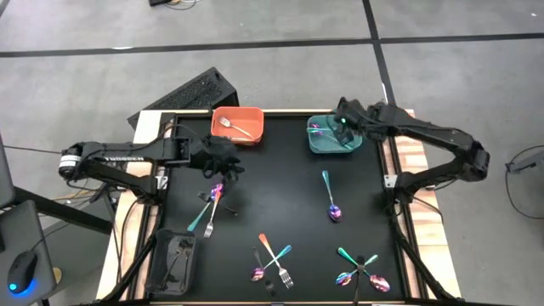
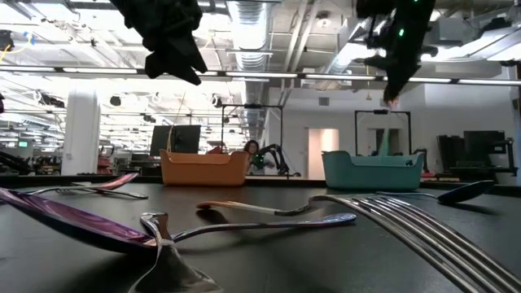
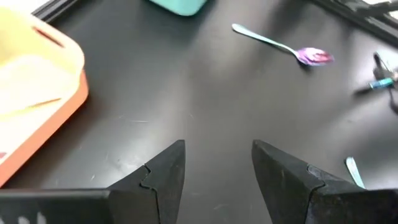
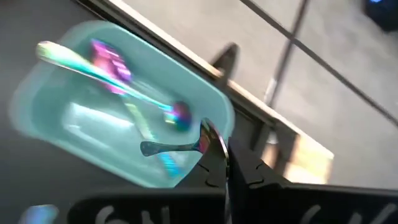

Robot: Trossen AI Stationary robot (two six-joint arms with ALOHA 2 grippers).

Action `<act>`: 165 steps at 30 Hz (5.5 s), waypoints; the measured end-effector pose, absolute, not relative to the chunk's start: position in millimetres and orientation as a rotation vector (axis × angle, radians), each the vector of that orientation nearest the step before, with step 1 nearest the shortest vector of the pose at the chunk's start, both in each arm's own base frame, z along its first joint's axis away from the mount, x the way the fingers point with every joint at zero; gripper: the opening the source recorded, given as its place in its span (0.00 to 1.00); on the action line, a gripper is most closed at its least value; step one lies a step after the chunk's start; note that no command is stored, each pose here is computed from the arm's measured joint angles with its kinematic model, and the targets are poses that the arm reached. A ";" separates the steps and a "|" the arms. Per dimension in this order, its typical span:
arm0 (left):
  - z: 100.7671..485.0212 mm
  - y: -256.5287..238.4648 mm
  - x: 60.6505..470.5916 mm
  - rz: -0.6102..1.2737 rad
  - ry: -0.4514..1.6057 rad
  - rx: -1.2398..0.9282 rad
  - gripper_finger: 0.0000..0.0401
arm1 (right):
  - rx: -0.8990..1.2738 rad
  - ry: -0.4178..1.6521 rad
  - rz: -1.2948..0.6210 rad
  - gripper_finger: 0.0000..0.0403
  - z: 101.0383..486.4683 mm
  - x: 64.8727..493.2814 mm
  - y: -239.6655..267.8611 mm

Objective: Sort silverware by color (type)
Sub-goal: Put the blue spoon into the blue bin, then put the orange fork into the orange bin

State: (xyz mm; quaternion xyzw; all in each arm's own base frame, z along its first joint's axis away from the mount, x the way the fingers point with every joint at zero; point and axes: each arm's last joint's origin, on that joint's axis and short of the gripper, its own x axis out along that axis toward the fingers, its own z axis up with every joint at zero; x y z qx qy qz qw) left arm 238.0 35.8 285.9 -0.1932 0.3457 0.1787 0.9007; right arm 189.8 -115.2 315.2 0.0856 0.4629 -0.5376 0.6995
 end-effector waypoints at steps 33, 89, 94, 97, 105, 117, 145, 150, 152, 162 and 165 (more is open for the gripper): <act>283.8 53.0 232.7 0.467 0.718 -0.494 0.43 | 0.717 1.196 -0.746 0.52 277.4 217.6 -114.2; 282.2 31.8 233.6 0.543 0.725 -0.427 0.43 | 0.076 1.326 -0.677 0.04 238.4 248.1 -73.3; 282.3 32.3 233.4 0.569 0.714 -0.436 0.43 | -0.218 1.294 -0.649 0.04 259.2 244.2 -105.5; 282.4 33.1 233.1 0.600 0.702 -0.444 0.43 | -0.278 1.316 -0.642 0.04 256.7 238.1 -127.7; 282.3 33.4 232.8 0.641 0.678 -0.521 0.43 | -0.250 1.357 -0.707 0.13 246.8 220.1 -169.1; 281.9 34.0 232.2 0.680 0.659 -0.580 0.43 | -0.132 1.312 -0.784 0.40 246.8 218.1 -168.5; 199.5 -11.4 251.8 0.585 1.363 -0.720 0.43 | 0.285 1.186 -0.675 0.37 240.6 256.5 -62.7; 197.5 -24.3 248.3 0.567 1.411 -0.669 0.43 | 0.321 1.167 -0.693 0.37 240.6 258.6 -51.3; 196.9 -26.4 247.3 0.565 1.419 -0.657 0.42 | 0.323 1.155 -0.705 0.37 240.7 259.6 -46.0; 149.0 -36.2 199.1 0.637 1.560 -0.759 0.36 | 0.343 1.130 -0.719 0.37 240.5 261.2 -18.7; 148.6 -37.9 194.2 0.607 1.525 -0.775 0.35 | 0.348 1.125 -0.718 0.37 240.5 261.3 -13.1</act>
